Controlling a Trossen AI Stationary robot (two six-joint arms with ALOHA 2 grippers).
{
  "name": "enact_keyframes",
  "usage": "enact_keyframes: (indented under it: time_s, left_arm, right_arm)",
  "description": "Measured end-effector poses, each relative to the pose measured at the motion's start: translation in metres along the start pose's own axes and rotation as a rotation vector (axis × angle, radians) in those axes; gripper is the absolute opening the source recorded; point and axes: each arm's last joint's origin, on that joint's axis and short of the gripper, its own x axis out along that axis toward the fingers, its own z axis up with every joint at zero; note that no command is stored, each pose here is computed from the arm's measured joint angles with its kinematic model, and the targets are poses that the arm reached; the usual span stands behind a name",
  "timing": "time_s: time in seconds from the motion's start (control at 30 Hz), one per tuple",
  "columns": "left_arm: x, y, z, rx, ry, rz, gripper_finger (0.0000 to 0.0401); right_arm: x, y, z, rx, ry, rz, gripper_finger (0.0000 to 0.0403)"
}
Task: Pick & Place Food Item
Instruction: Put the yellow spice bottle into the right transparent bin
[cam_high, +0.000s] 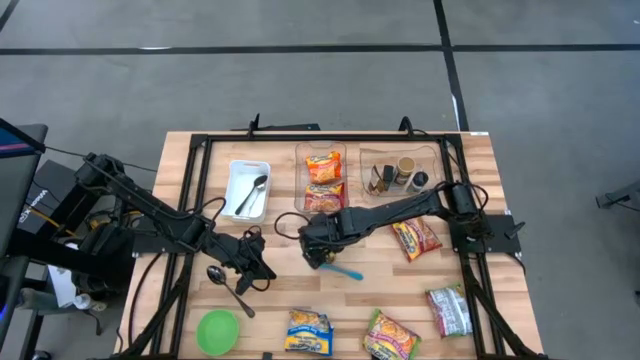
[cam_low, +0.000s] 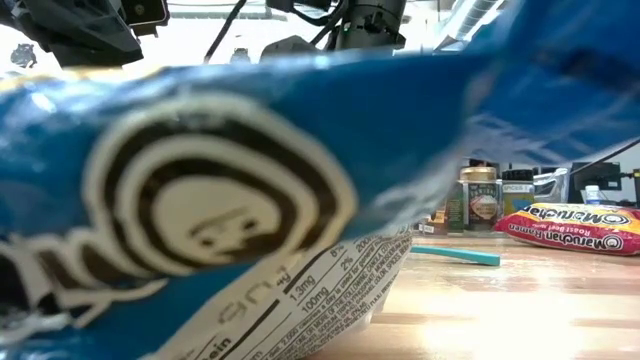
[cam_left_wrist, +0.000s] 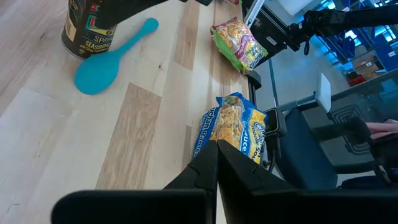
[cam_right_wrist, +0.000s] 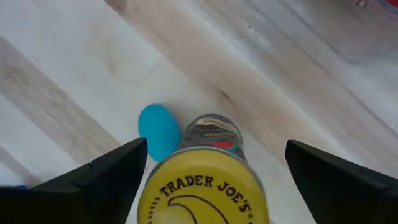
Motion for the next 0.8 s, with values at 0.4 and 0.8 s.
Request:
enact_keyframes:
  time_s: [0.4, 0.8]
  left_arm:
    - [0.0000, 0.0000, 0.0000, 0.000, 0.000, 0.000, 0.0000]
    - [0.0000, 0.0001, 0.0001, 0.000, -0.004, 0.003, 0.0000]
  right_arm:
    - [-0.0002, -0.0032, -0.0022, 0.063, 0.029, -0.030, 0.0319]
    - [-0.0001, -0.0044, -0.0030, 0.111, 0.035, -0.044, 0.0301]
